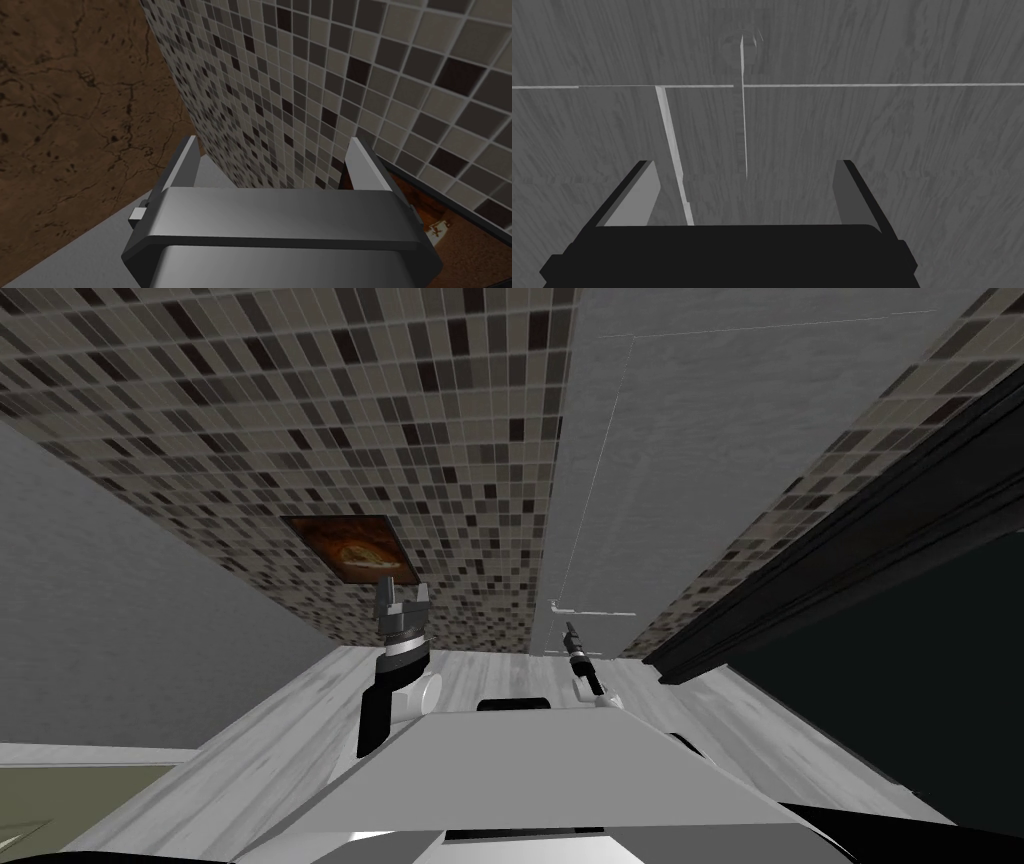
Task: Pull the door open
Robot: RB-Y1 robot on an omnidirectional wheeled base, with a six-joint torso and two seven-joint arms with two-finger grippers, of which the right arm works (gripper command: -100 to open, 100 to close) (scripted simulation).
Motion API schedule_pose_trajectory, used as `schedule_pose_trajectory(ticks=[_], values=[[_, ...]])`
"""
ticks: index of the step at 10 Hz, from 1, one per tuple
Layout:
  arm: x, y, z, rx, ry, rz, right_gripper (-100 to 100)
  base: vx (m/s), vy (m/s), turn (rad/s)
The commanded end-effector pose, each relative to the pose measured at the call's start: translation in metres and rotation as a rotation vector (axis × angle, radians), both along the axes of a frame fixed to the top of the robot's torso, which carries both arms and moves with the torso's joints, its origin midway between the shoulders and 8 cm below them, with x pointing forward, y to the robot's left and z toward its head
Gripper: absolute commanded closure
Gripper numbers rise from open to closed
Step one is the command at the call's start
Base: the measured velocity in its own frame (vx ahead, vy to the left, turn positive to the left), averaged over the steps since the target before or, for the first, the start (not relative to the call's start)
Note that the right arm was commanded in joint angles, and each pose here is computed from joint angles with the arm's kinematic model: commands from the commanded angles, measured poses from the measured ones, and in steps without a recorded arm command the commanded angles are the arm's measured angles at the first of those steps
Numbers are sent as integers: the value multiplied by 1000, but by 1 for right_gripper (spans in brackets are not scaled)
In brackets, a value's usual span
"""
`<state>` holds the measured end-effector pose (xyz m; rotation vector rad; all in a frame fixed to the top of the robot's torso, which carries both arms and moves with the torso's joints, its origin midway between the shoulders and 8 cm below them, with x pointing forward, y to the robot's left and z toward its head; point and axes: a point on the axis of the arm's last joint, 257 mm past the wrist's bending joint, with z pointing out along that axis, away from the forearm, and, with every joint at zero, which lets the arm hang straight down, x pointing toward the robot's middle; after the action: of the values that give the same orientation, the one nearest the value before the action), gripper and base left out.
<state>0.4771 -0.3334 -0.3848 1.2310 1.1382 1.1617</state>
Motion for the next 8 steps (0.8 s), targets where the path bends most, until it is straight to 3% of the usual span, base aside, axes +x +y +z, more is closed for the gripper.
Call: schedule_pose_trajectory(ticks=[1,2,5,7,8], values=[[-2,-1,-7,0,17,-2,-100,-27,-85,102],[-1,-1,-4,0,11,-1,-100,-13,-36,21],[-17,-32,-7,3,14,-38,-100,160,37,112],[-17,-32,-7,3,14,-38,-100,99,35,17],[-27,-52,-8,4,15,-61,-100,108,42,156]])
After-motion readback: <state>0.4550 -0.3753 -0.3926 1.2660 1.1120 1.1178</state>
